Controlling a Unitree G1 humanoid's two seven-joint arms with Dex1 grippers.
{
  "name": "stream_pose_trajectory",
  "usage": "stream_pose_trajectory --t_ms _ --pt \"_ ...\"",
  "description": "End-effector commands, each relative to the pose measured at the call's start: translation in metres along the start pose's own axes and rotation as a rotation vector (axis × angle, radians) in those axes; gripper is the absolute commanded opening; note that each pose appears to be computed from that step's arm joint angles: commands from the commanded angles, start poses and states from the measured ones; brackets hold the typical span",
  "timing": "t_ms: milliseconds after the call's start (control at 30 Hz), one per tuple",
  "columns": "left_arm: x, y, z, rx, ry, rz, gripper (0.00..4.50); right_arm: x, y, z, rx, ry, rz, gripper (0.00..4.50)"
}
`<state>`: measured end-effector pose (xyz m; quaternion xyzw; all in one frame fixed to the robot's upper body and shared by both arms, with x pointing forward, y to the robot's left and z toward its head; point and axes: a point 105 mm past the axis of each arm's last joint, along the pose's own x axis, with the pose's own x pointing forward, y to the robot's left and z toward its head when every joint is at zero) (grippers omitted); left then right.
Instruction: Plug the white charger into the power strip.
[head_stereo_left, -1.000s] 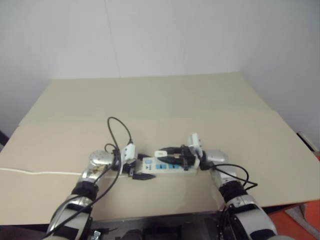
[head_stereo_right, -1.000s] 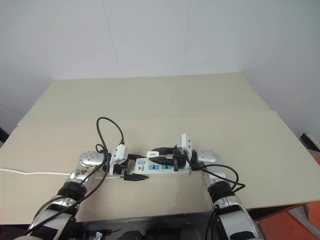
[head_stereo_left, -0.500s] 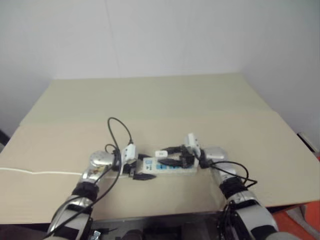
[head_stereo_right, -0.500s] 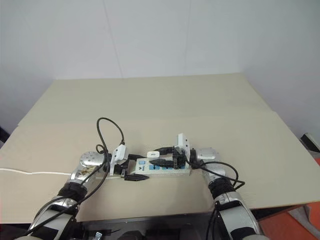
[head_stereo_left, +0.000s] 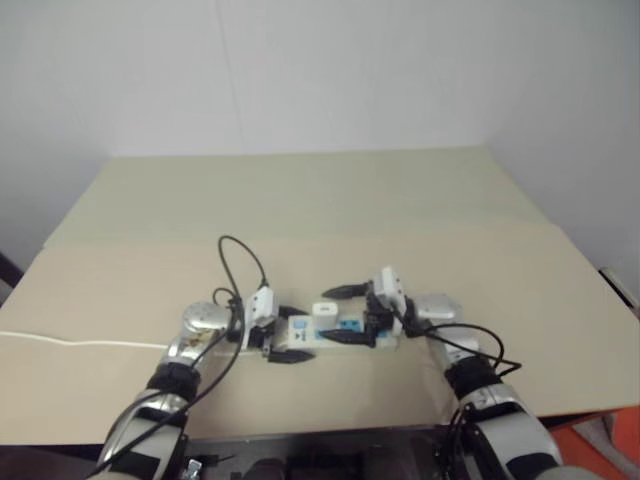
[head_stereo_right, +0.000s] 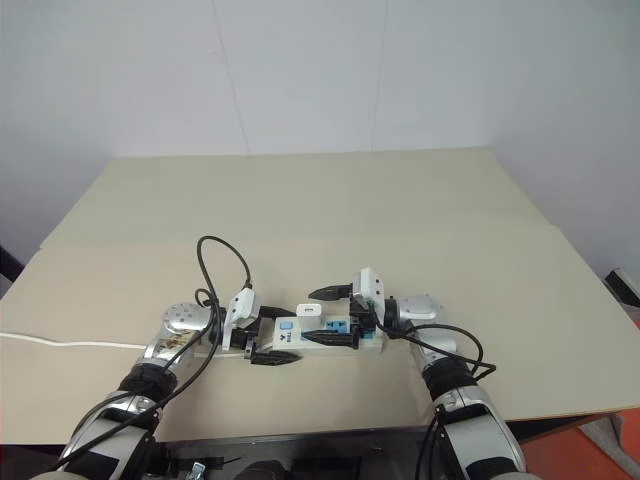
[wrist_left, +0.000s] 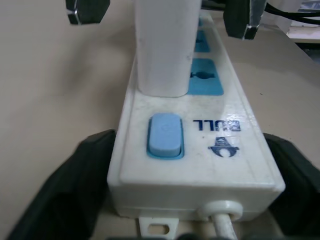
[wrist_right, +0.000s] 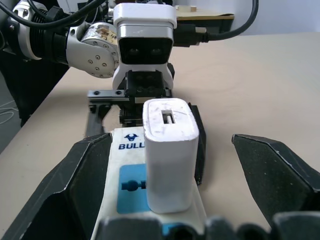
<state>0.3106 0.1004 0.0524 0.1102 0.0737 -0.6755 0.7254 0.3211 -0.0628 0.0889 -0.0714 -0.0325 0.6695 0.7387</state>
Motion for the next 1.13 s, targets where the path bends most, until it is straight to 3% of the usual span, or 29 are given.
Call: stream_pose_trajectory --t_ms 33,267,533,800,900,1133 --pt "-0.006 0.004 0.020 0.042 -0.065 0.011 4.48 -0.014 0.002 -0.015 0.089 0.057 -0.031 4.50" --pt "-0.061 -0.006 0.049 0.099 -0.103 0.082 4.48 -0.048 -0.005 0.034 -0.021 -0.003 -0.143 4.50" --pt "-0.138 -0.031 0.051 0.061 -0.003 0.234 4.48 -0.127 0.007 0.040 0.086 0.283 -0.384 4.50" --pt "-0.148 -0.042 0.044 0.030 0.026 0.288 4.48 -0.154 0.042 0.052 0.176 0.469 -0.414 4.50" --pt "-0.145 -0.041 0.045 0.032 0.016 0.292 4.48 -0.152 0.052 0.062 0.193 0.459 -0.327 4.50" --pt "-0.142 -0.047 0.047 0.008 0.019 0.286 4.48 -0.157 0.056 0.065 0.127 0.481 -0.380 4.50"
